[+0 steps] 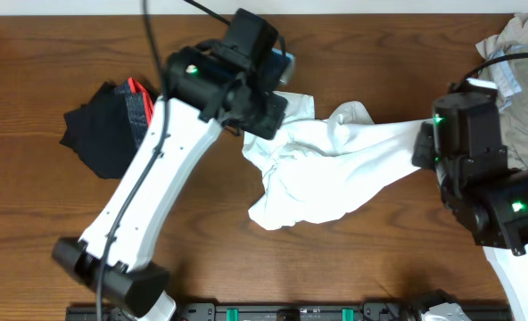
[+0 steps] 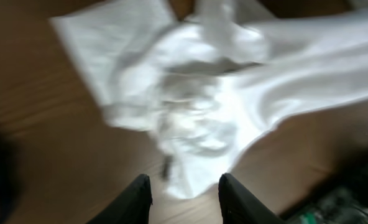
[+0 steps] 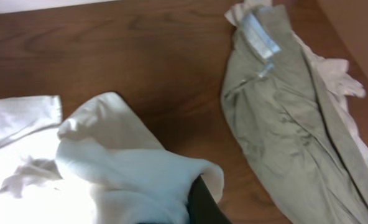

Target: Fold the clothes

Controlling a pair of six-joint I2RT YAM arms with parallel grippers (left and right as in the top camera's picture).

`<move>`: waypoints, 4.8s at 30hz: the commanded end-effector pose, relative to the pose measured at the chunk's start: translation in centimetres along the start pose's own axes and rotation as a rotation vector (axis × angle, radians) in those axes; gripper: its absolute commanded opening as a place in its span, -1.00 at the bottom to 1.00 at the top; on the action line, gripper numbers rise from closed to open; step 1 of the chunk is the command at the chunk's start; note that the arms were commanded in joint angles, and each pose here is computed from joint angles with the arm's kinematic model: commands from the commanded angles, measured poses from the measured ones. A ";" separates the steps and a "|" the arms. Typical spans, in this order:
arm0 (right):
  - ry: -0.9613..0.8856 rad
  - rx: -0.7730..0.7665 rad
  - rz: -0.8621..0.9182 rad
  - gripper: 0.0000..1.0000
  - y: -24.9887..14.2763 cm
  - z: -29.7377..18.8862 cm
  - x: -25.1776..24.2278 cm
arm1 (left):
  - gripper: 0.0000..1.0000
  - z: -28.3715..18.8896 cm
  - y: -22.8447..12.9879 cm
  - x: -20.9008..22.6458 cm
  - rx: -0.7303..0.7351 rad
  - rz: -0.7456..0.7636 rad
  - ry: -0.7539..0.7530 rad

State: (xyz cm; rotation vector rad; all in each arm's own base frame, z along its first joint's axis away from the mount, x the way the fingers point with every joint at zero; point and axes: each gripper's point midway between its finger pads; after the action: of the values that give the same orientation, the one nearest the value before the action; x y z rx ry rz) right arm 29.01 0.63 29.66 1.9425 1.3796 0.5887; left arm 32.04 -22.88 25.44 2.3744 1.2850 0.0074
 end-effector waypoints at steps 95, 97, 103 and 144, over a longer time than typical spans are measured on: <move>0.189 -0.146 0.010 -0.98 5.6 -5.9 -0.6 | -0.87 -27.8 -2.2 3.7 -0.797 0.002 0.569; 0.207 -0.203 0.030 -0.96 7.0 -8.0 -1.1 | -0.88 -31.3 -2.7 2.9 -0.889 0.003 0.568; 0.220 -0.296 0.067 -0.97 9.2 -12.4 -2.4 | -0.88 -39.2 -5.6 1.0 -1.077 0.000 0.560; -0.087 0.116 -0.070 0.50 9.4 19.1 1.3 | 0.33 -5.5 9.7 24.8 -0.273 -0.210 0.676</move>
State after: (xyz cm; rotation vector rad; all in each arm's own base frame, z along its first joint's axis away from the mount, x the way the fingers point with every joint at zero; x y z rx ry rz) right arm 49.59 -2.79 23.64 1.9794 1.4513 0.4715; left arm 53.91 -7.48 25.65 2.1467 1.6570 0.9000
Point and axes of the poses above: each gripper's point midway between its finger pads, its own z axis out along the fingers, its own x axis along the line the jaws close on, y = z × x, and after that the axes turned 4 degrees about z, right-handed
